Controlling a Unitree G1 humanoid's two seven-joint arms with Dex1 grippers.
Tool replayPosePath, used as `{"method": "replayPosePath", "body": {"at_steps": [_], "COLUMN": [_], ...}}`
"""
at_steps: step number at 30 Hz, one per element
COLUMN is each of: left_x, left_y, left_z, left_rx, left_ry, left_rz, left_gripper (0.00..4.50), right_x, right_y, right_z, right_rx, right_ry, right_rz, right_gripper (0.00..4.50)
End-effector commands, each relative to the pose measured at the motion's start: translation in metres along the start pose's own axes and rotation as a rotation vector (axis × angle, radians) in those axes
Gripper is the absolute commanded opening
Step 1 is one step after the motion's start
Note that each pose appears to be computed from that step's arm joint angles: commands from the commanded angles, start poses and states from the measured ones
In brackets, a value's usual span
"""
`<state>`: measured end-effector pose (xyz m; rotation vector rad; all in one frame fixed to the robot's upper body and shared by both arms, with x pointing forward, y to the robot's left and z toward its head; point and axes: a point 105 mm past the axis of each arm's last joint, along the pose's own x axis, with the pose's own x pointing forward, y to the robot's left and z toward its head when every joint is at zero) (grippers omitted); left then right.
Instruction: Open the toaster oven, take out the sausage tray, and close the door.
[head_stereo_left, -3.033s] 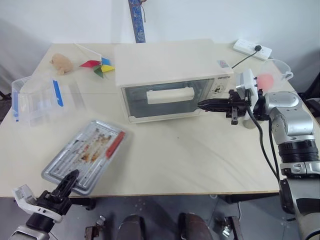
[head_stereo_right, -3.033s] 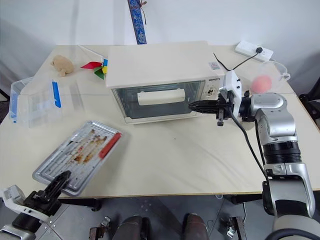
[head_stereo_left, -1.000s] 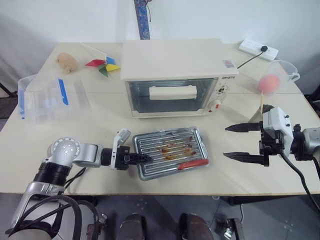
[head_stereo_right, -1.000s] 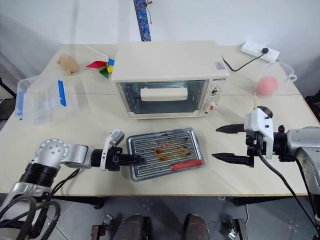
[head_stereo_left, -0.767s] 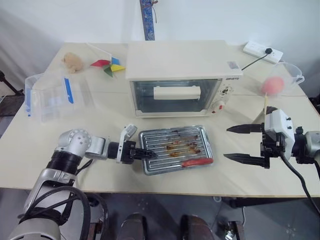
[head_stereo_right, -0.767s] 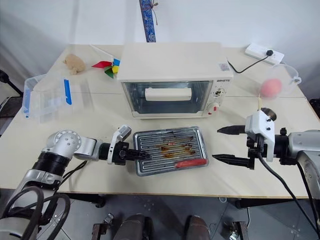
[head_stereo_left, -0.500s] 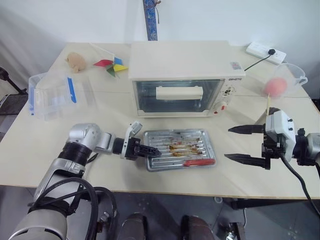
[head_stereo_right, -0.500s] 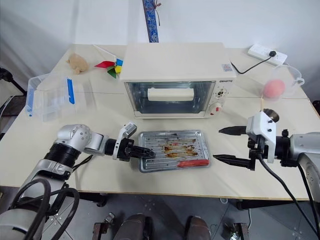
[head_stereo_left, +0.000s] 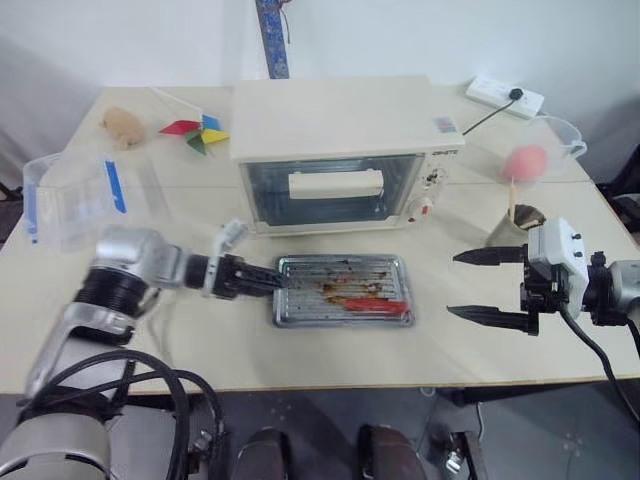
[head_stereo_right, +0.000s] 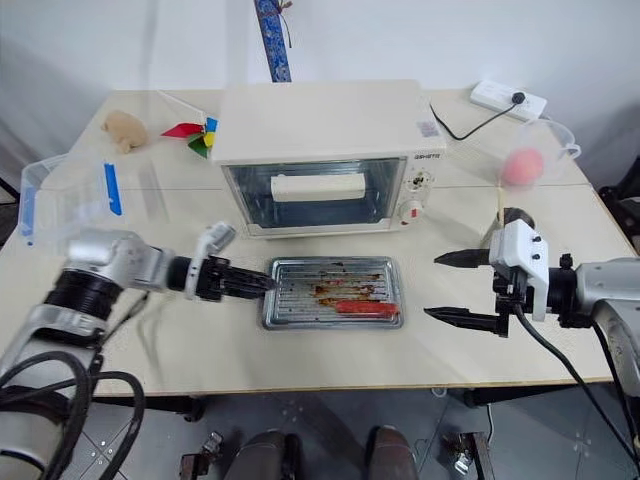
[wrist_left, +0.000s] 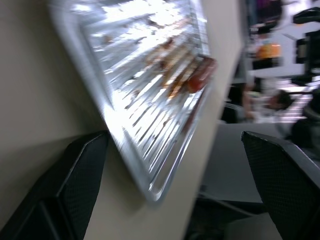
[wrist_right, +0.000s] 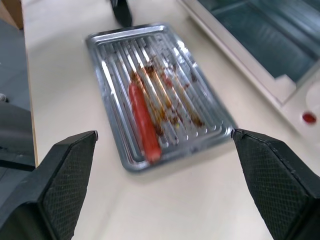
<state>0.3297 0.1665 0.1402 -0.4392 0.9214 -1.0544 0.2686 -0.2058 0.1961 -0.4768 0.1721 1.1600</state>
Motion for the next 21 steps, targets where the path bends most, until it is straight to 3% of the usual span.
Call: {"method": "replayPosePath", "body": {"at_steps": [1, 6, 10, 17, 21], "left_x": [-0.026, -0.046, -0.057, -0.081, -0.089], "left_y": [-0.016, -0.011, -0.008, 0.016, 0.018], "left_z": [0.018, 0.013, -0.003, -0.039, -0.046], "left_rx": [0.401, 0.79, 0.953, 0.931, 0.887], "left_ry": [-0.186, -0.287, -0.304, -0.273, -0.331], "left_rz": [-0.086, -0.006, 0.022, 0.13, 0.218], "left_gripper": [4.49, 4.49, 4.49, 4.49, 4.49], "right_x": [0.005, 0.011, 0.005, -0.01, -0.017], "right_y": [-0.006, -0.012, -0.015, -0.015, -0.018], "right_z": [-0.002, -0.019, -0.036, -0.06, -0.064], "right_rx": [-0.045, -0.046, -0.035, -0.029, -0.013], "right_ry": [0.013, 0.035, 0.083, 0.138, 0.116], "right_rz": [0.022, 0.012, -0.028, -0.116, -0.249], "right_gripper": [4.5, 4.5, 4.5, 4.5, 4.5]}}
